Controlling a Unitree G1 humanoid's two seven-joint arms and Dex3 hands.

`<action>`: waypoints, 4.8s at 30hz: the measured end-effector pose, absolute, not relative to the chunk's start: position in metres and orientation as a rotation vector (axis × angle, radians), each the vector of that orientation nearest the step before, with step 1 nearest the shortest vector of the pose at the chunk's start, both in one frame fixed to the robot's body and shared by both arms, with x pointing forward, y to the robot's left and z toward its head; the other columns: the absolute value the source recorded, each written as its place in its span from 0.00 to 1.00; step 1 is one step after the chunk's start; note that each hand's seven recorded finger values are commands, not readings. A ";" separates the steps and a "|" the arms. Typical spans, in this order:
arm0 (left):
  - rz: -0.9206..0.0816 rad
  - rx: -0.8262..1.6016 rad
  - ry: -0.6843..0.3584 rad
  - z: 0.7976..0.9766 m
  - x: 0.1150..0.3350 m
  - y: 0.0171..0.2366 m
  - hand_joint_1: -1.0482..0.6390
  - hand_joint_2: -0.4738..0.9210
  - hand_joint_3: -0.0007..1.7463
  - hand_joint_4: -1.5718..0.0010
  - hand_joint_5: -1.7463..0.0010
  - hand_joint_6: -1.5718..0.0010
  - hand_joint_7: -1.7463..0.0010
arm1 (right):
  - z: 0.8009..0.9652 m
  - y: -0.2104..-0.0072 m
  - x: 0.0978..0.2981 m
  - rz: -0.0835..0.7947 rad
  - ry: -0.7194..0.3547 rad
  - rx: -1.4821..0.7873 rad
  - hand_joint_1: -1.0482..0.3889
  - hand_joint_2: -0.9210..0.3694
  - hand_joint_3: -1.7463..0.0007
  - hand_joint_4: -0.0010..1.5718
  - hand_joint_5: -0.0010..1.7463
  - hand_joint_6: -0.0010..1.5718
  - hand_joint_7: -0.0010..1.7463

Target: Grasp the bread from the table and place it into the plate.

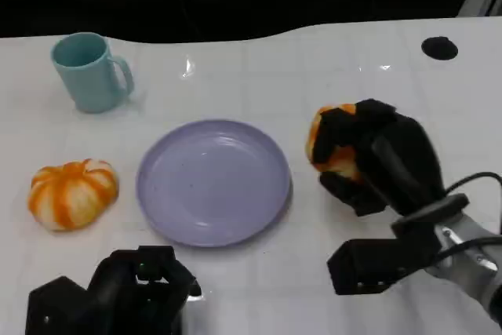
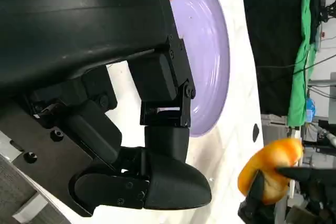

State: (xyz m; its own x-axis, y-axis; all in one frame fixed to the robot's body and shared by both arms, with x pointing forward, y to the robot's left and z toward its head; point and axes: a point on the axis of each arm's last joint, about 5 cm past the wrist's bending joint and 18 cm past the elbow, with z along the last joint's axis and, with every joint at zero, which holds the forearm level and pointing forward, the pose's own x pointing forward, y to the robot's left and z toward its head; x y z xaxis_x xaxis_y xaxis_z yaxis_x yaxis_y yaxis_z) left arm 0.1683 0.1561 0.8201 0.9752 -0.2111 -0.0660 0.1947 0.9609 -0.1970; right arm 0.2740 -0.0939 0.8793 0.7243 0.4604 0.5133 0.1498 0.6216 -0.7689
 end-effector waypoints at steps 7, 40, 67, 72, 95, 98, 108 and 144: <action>-0.210 -0.190 0.087 0.820 0.168 0.155 0.00 0.71 0.42 0.00 0.29 0.14 0.48 | 0.892 -0.057 0.272 0.332 -0.785 -0.840 0.60 0.50 0.21 0.62 1.00 0.49 0.97; -0.229 -0.182 0.088 0.820 0.168 0.149 0.00 0.73 0.40 0.00 0.29 0.13 0.50 | 0.898 0.002 0.277 0.610 -0.645 -0.932 0.32 0.00 0.90 0.18 0.30 0.31 0.01; -0.230 -0.176 0.081 0.821 0.168 0.149 0.00 0.73 0.37 0.00 0.29 0.12 0.50 | 0.908 -0.004 0.283 0.604 -0.682 -1.024 0.24 0.00 0.84 0.17 0.58 0.57 0.06; -0.230 -0.176 0.081 0.821 0.168 0.149 0.00 0.74 0.37 0.00 0.29 0.12 0.50 | 0.907 -0.005 0.283 0.595 -0.677 -1.027 0.26 0.00 0.84 0.17 0.57 0.71 0.05; -0.224 -0.175 0.076 0.823 0.170 0.148 0.00 0.74 0.36 0.00 0.29 0.12 0.50 | 0.902 -0.078 0.260 0.479 -0.733 -0.761 0.43 0.00 0.88 0.39 0.70 0.63 0.06; -0.224 -0.173 0.076 0.823 0.170 0.149 0.00 0.74 0.36 0.00 0.29 0.12 0.50 | 0.898 -0.085 0.253 0.473 -0.729 -0.679 0.44 0.02 0.83 0.39 0.77 0.62 0.14; -0.222 -0.170 0.078 0.823 0.170 0.149 0.00 0.75 0.36 0.00 0.29 0.12 0.50 | 0.887 -0.103 0.232 0.475 -0.665 -0.507 0.53 0.35 0.40 0.43 0.85 0.44 0.66; -0.220 -0.174 0.084 0.823 0.170 0.151 0.00 0.74 0.38 0.00 0.30 0.11 0.51 | 0.855 -0.151 0.165 0.433 -0.347 -0.239 0.49 0.25 0.39 0.48 1.00 0.43 0.90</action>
State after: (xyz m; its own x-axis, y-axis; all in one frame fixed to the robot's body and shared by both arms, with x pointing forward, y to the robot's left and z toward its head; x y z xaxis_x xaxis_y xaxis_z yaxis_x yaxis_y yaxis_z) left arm 0.1698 0.1505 0.8227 0.9724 -0.2244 -0.0635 0.2099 0.9608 -0.1812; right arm 0.1645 -0.1505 0.8554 0.8506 0.4477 0.2758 -0.3674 0.8813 -0.2973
